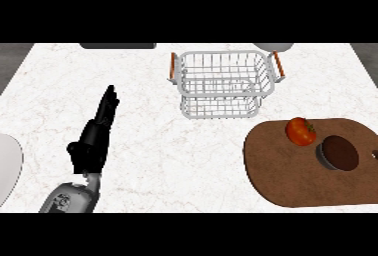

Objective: Pick the cupcake from the cutting board and place it in the tiered basket

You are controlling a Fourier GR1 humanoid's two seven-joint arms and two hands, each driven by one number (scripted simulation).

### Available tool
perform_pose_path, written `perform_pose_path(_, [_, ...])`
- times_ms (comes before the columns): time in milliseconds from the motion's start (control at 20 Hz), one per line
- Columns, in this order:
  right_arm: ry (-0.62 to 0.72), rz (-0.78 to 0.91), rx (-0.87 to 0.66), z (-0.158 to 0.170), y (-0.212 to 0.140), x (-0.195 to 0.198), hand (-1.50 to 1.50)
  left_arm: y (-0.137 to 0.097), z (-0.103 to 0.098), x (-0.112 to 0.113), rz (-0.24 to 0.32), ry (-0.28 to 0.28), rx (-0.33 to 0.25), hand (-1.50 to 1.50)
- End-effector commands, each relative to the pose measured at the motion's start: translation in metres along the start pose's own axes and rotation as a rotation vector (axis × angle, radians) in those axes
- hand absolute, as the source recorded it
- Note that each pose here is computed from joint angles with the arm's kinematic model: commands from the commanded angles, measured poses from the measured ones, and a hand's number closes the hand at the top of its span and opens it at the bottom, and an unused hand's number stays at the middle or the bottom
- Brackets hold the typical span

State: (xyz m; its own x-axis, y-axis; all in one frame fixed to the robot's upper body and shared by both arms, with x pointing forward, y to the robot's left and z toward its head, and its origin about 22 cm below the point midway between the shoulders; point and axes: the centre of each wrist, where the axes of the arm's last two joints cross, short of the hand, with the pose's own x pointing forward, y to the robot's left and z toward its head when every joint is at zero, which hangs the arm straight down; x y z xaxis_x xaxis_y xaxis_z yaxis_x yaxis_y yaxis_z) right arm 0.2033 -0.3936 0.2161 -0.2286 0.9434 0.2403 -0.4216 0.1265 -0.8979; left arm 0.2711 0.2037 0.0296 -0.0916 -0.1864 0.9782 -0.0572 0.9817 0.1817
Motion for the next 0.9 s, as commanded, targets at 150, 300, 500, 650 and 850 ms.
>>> perform_pose_path(150, [-0.055,0.091,-0.009,-0.016,0.006,-0.011,-1.5,-0.012,0.003,-0.012,0.013,-0.001,-0.006,0.0])
perform_pose_path(300, [0.016,0.086,-0.043,-0.019,0.017,-0.02,-1.5,0.013,-0.004,0.003,0.008,-0.009,0.014,0.0])
perform_pose_path(500, [0.065,0.055,-0.064,-0.03,0.038,-0.034,-1.5,0.007,-0.002,-0.001,0.006,0.01,-0.001,0.0])
perform_pose_path(650, [0.066,0.048,-0.037,-0.044,0.036,-0.031,-1.5,-0.001,-0.001,-0.006,-0.006,0.003,0.016,0.0])
perform_pose_path(850, [0.059,0.015,0.007,-0.039,0.032,-0.035,-1.5,0.005,0.002,0.0,0.0,-0.009,0.007,0.0])
